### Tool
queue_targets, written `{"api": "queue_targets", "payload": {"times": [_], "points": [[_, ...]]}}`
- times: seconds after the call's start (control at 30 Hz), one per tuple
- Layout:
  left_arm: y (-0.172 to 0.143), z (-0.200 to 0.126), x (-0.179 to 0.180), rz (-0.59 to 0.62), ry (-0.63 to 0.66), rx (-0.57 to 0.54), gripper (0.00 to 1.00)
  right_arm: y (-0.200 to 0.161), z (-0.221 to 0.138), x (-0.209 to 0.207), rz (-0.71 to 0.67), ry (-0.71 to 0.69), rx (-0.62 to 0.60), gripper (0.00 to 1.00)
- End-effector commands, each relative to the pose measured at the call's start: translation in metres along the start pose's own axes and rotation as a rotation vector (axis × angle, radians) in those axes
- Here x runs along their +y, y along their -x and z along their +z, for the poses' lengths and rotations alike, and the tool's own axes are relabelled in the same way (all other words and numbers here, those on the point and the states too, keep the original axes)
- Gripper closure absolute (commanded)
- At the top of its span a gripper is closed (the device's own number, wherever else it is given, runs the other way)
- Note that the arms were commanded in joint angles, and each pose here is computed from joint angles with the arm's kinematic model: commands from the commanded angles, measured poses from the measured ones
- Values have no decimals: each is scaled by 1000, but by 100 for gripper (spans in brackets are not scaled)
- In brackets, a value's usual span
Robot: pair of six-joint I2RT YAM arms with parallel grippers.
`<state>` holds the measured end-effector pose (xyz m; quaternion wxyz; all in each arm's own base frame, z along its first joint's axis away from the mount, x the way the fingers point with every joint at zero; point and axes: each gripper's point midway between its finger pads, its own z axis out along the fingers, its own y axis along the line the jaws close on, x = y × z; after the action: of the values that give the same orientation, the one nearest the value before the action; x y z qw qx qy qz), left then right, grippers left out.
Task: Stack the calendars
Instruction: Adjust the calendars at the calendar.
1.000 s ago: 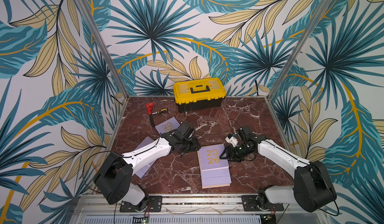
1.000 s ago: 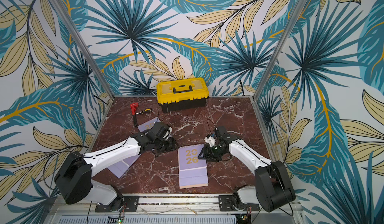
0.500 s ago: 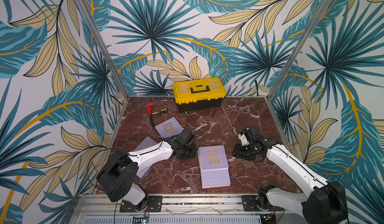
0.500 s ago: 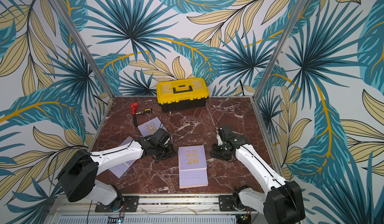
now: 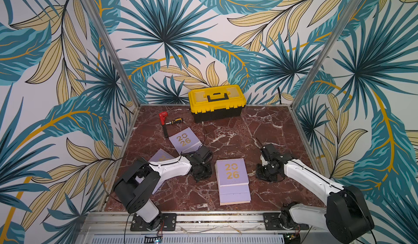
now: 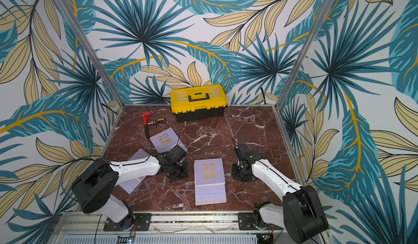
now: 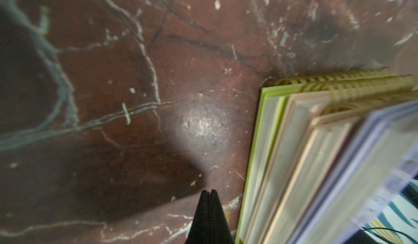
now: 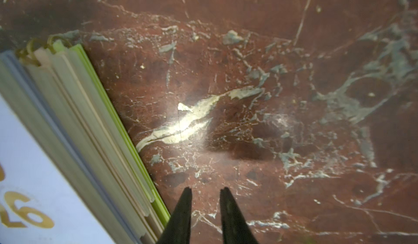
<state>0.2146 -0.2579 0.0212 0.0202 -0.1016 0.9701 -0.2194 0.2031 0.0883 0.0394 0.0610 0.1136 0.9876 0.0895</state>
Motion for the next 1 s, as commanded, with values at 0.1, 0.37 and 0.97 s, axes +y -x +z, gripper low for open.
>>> {"api": "queue_targets", "payload": {"times": [0.1, 0.37, 0.97], "points": [[12, 2, -25, 11, -61, -11, 100, -18, 17, 1, 26, 25, 34, 83], [25, 12, -36, 19, -74, -2, 100, -24, 23, 6, 23, 44, 42, 85], [45, -11, -22, -19, -104, -78, 100, -1, -14, -2, 1, -54, -56, 82]]}}
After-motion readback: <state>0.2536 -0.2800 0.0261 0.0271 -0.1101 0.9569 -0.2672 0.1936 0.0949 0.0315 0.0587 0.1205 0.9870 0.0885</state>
